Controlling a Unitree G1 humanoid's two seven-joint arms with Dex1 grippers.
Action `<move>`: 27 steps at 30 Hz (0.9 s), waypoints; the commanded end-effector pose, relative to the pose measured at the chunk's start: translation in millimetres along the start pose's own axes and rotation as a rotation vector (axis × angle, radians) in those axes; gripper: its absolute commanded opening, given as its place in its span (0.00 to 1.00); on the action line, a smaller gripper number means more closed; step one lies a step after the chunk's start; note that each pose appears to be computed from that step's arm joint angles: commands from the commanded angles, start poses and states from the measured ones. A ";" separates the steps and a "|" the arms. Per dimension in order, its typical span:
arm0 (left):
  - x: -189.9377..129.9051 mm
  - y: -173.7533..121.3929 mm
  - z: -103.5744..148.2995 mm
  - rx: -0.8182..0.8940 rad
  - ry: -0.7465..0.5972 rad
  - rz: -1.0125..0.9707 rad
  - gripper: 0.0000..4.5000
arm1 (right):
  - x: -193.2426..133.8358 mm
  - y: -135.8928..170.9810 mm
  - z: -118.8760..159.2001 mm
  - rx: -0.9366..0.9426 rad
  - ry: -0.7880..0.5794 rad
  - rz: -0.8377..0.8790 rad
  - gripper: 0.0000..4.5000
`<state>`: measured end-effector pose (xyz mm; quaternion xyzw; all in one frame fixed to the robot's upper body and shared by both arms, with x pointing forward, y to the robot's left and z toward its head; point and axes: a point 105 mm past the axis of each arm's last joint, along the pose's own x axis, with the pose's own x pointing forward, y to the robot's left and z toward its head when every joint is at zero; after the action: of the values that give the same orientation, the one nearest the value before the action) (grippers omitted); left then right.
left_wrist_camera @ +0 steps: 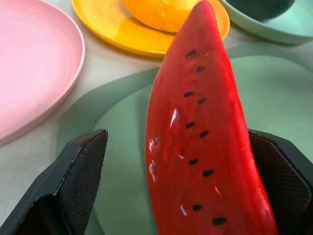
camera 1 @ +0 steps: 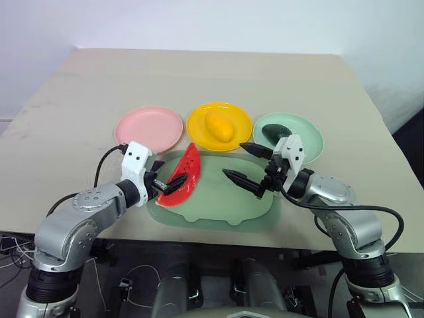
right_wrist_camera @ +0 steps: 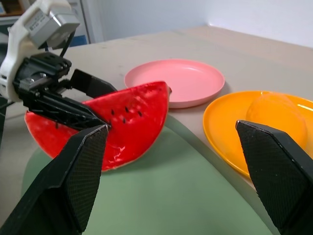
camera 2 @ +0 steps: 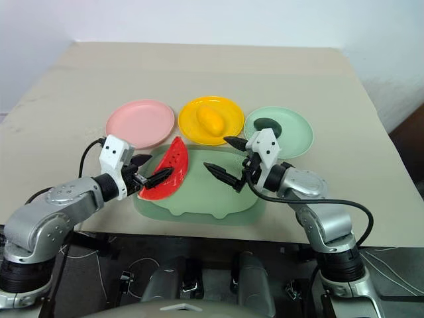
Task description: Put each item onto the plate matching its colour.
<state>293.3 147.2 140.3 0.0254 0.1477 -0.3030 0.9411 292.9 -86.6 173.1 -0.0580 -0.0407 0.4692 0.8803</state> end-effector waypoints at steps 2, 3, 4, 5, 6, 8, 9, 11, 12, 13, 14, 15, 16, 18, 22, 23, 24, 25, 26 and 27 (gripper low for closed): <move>-1.5 0.0 -2.2 0.026 0.046 -0.013 1.00 | -0.3 -2.5 6.7 -0.037 -0.024 -0.014 0.99; -1.2 0.1 -3.9 0.029 0.060 -0.015 1.00 | -1.3 -3.2 4.4 -0.036 -0.020 -0.020 0.99; -0.9 -0.5 -4.5 0.035 0.065 -0.021 1.00 | -2.3 -3.5 1.8 -0.035 -0.015 -0.024 0.99; -0.6 -1.5 -4.8 0.035 0.067 -0.029 1.00 | -3.4 -3.6 -0.9 -0.035 -0.011 -0.027 0.99; 0.2 -2.6 -4.6 0.031 0.064 -0.036 1.00 | -4.3 -3.4 -3.8 -0.036 -0.005 -0.030 0.99; 2.1 -4.3 -1.0 0.026 0.041 -0.045 0.91 | -5.6 -2.6 -6.8 -0.039 -0.002 -0.034 1.00; 2.6 -4.9 -0.2 0.025 0.040 -0.051 0.87 | -5.9 -2.5 -7.1 -0.040 -0.003 -0.035 1.00; 2.4 -3.5 0.5 0.041 0.045 -0.047 0.73 | -6.2 -2.6 -7.3 -0.041 -0.005 -0.039 1.00; 1.2 -0.9 2.6 0.051 0.042 -0.040 0.65 | -6.3 -3.1 -7.8 -0.042 -0.004 -0.040 1.00; 0.4 1.0 4.5 0.057 0.038 -0.035 0.58 | -6.3 -3.5 -8.2 -0.043 -0.003 -0.041 1.00; -0.2 2.1 7.5 0.063 0.025 -0.034 0.53 | -6.3 -4.0 -8.5 -0.043 -0.003 -0.042 1.00; -1.4 3.3 11.9 0.063 0.007 -0.033 0.50 | -6.5 -4.7 -8.8 -0.043 -0.002 -0.044 1.00; -2.7 8.6 18.8 0.072 -0.019 -0.008 0.49 | -6.6 -5.6 -8.8 -0.043 -0.003 -0.045 1.00; -4.4 16.7 28.2 0.086 -0.055 0.028 0.49 | -6.6 -6.8 -8.6 -0.044 -0.004 -0.047 1.00; -5.5 42.9 53.7 0.070 -0.138 0.142 0.49 | -3.9 -7.1 -6.0 -0.044 -0.010 -0.047 1.00; -5.5 49.7 58.7 0.065 -0.151 0.171 0.49 | -3.0 -6.6 -5.3 -0.045 -0.010 -0.046 1.00; -5.6 58.2 64.6 0.073 -0.164 0.205 0.49 | -2.2 -5.4 -3.2 -0.042 -0.015 -0.042 1.00; -5.4 68.0 69.9 0.078 -0.174 0.244 0.49 | -1.4 -4.7 -1.6 -0.041 -0.018 -0.041 1.00; -5.0 75.4 74.0 0.087 -0.180 0.275 0.49 | -1.1 -4.5 -0.6 -0.041 -0.019 -0.041 1.00; -4.1 81.4 77.8 0.094 -0.186 0.299 0.49 | -0.9 -4.5 0.0 -0.041 -0.018 -0.042 1.00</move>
<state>352.6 193.8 198.6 0.0479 0.0681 -0.1956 0.9771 300.3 -96.0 158.2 -0.0685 -0.0300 0.4420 0.8939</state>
